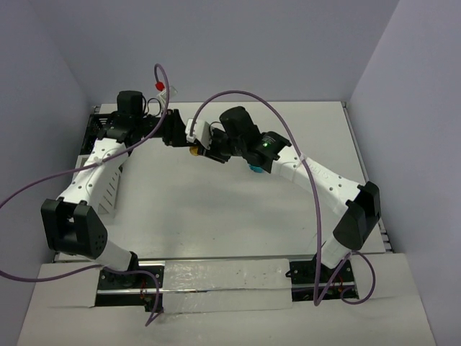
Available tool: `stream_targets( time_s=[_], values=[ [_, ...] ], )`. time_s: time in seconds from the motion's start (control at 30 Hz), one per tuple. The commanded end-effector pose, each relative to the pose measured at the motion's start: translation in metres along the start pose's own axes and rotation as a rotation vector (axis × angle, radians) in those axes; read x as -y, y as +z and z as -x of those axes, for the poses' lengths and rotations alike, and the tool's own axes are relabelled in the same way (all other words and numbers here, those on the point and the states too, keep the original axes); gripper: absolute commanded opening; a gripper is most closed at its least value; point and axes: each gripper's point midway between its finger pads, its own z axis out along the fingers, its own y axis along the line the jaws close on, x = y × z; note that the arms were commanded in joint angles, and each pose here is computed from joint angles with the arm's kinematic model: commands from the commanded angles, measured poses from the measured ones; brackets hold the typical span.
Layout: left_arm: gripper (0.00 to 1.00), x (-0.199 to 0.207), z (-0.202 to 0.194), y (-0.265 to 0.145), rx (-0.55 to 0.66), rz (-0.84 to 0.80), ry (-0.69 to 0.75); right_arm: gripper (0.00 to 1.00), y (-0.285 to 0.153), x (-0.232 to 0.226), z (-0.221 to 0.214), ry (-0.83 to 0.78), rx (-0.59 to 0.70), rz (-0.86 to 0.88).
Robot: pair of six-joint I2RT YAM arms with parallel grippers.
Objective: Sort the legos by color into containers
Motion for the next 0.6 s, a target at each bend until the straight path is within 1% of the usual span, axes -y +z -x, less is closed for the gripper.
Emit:
stream_targets(
  time_s=[0.0, 0.1, 0.2, 0.27, 0.3, 0.37, 0.43, 0.47, 0.5, 0.57],
  values=[
    [0.44, 0.01, 0.005, 0.002, 0.0, -0.063, 0.017, 0.0, -0.011, 0.012, 0.023, -0.058, 0.074, -0.073],
    [0.11, 0.01, 0.001, -0.003, -0.003, -0.073, 0.012, 0.0, -0.011, 0.015, 0.019, -0.052, 0.061, -0.099],
    [0.0, 0.005, 0.0, -0.018, 0.024, -0.076, -0.037, 0.0, -0.011, 0.02, 0.013, -0.039, 0.054, -0.147],
    [0.0, 0.001, 0.007, -0.037, 0.069, -0.056, -0.035, 0.0, -0.017, 0.027, 0.013, -0.045, 0.07, -0.201],
    [0.0, -0.007, 0.012, -0.051, 0.098, -0.023, -0.035, 0.0, -0.018, 0.027, 0.008, -0.046, 0.063, -0.221],
    [0.0, -0.024, 0.021, -0.079, 0.148, 0.061, 0.012, 0.0, -0.021, 0.026, -0.003, -0.053, 0.046, -0.233],
    [0.0, -0.048, 0.03, -0.119, 0.215, 0.173, 0.018, 0.0, -0.021, 0.02, -0.016, -0.054, 0.023, -0.224],
    [0.0, -0.055, 0.037, -0.133, 0.232, 0.219, 0.036, 0.0, -0.022, 0.017, -0.02, -0.051, 0.019, -0.218],
    [0.0, -0.062, 0.034, -0.147, 0.227, 0.269, 0.037, 0.0, -0.023, 0.015, -0.024, -0.045, 0.014, -0.214],
    [0.0, -0.087, 0.036, -0.189, 0.252, 0.417, 0.05, 0.0, -0.021, 0.009, -0.034, -0.033, -0.005, -0.201]
  ],
)
